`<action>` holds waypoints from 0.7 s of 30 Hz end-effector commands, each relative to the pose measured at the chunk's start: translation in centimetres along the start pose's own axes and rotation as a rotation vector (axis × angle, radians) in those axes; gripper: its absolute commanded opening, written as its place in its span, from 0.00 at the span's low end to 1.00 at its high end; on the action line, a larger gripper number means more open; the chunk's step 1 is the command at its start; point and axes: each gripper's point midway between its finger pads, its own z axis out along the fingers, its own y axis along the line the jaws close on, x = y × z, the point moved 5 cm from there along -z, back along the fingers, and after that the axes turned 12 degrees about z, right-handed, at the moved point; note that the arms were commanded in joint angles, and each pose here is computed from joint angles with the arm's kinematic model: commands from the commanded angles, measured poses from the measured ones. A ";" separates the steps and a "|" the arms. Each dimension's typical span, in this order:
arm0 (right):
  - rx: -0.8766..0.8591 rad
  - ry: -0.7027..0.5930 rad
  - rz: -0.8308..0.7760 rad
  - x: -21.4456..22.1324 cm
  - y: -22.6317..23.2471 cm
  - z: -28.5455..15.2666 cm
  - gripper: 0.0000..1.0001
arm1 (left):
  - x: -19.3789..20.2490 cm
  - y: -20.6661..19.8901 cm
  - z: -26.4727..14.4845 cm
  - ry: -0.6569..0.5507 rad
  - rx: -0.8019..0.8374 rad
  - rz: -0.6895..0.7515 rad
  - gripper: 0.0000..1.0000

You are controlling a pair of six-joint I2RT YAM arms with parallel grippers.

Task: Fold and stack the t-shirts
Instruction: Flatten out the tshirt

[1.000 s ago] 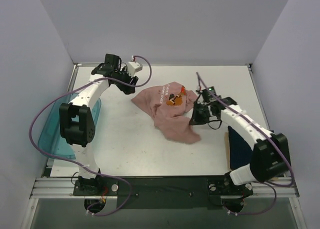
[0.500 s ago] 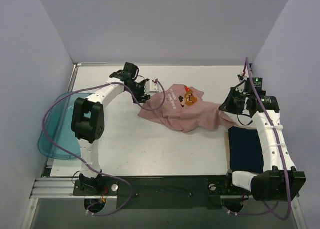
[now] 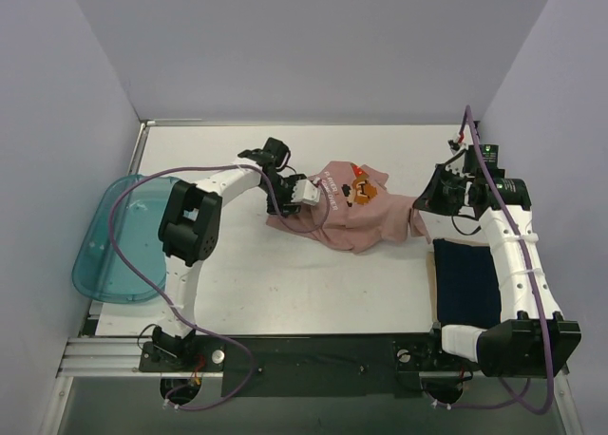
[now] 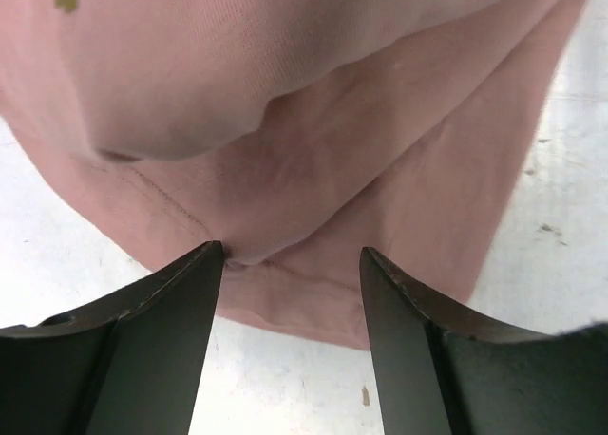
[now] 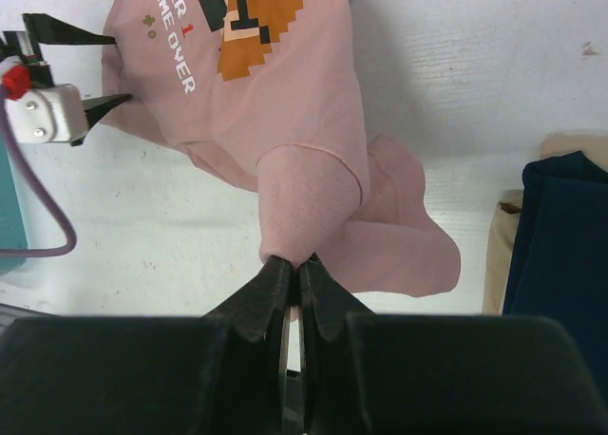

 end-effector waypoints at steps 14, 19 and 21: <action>-0.154 -0.384 -0.013 -8.2 5.7 -11.5 0.00 | -4.9 8.4 -20.6 -0.002 -0.516 -0.269 0.00; -0.222 -0.627 -0.014 -11.7 7.8 -19.1 0.00 | -7.2 6.7 -34.2 -0.006 -0.759 -0.332 0.00; -0.250 -0.698 -0.039 -11.9 8.9 -21.7 0.00 | -8.6 4.9 -37.7 -0.014 -0.828 -0.340 0.00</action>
